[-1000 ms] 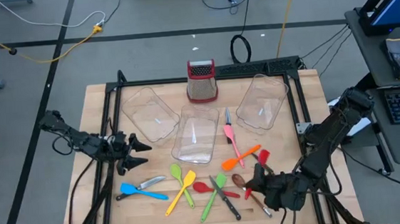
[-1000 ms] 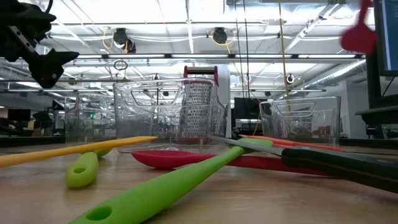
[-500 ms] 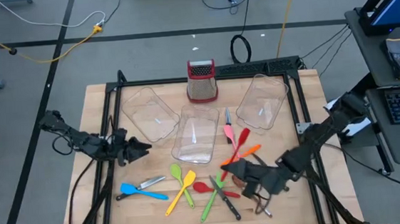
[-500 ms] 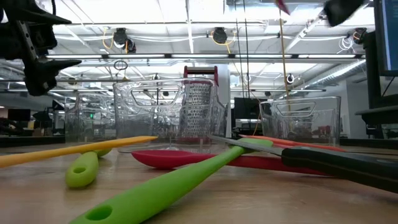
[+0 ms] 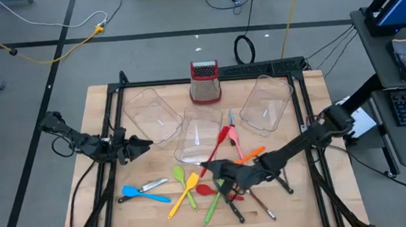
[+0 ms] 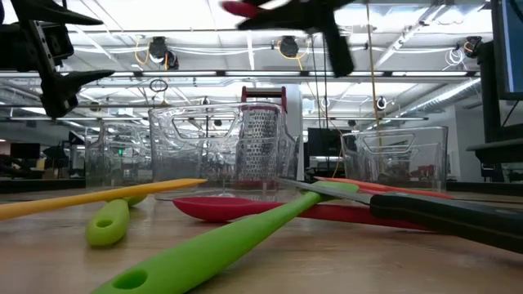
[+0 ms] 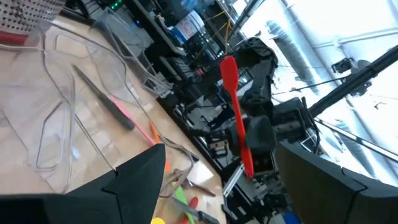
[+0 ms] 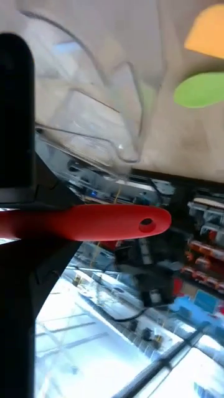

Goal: Pick & Place Kitchen Items
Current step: Put the red spatula into the left transparent bin

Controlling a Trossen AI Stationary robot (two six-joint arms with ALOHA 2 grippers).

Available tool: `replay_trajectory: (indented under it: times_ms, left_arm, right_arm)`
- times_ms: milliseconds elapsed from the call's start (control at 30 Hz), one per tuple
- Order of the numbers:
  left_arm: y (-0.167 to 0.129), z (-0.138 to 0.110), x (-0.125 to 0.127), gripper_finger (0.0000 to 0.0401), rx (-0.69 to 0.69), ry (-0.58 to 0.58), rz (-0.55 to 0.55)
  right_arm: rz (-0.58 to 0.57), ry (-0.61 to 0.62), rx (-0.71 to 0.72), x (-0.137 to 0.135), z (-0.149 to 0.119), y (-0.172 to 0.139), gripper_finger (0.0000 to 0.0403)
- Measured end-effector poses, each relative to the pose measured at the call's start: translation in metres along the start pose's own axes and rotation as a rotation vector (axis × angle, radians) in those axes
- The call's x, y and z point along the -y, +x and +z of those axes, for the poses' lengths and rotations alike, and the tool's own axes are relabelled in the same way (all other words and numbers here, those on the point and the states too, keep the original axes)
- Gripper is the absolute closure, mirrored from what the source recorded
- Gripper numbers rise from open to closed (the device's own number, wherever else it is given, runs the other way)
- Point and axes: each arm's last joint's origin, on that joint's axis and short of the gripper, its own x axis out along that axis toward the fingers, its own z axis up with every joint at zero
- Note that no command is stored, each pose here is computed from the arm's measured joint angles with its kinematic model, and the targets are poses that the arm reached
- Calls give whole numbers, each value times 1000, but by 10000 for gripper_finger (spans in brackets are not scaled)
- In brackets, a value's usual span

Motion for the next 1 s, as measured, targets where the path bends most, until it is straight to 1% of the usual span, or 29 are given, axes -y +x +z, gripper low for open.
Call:
replay_trajectory:
  times_ms: [133, 333, 533, 600, 733, 833, 1000]
  left_arm:
    - [3, -1, 3, 93, 6, 1, -6]
    - [12, -3, 10, 93, 10, 16, -21]
    - [28, -4, 29, 93, -44, 62, -3]
    - [36, -3, 39, 93, -60, 71, 2]
    - [56, -2, 57, 93, -76, 96, 31]
    - [75, -3, 71, 93, -103, 108, 33]
    - [109, -10, 80, 93, -187, 132, 47]
  right_arm:
    - [-2, -41, 35, 4, 8, 19, 362]
    - [-15, -37, 106, 11, 14, 43, 362]
    - [-42, -49, 197, 17, 19, 51, 362]
    - [-51, -49, 221, 19, 20, 53, 362]
    - [-50, -67, 217, 18, 19, 54, 362]
    - [-44, -67, 215, 18, 18, 54, 362]
    - [-29, -75, 217, 16, 19, 54, 363]
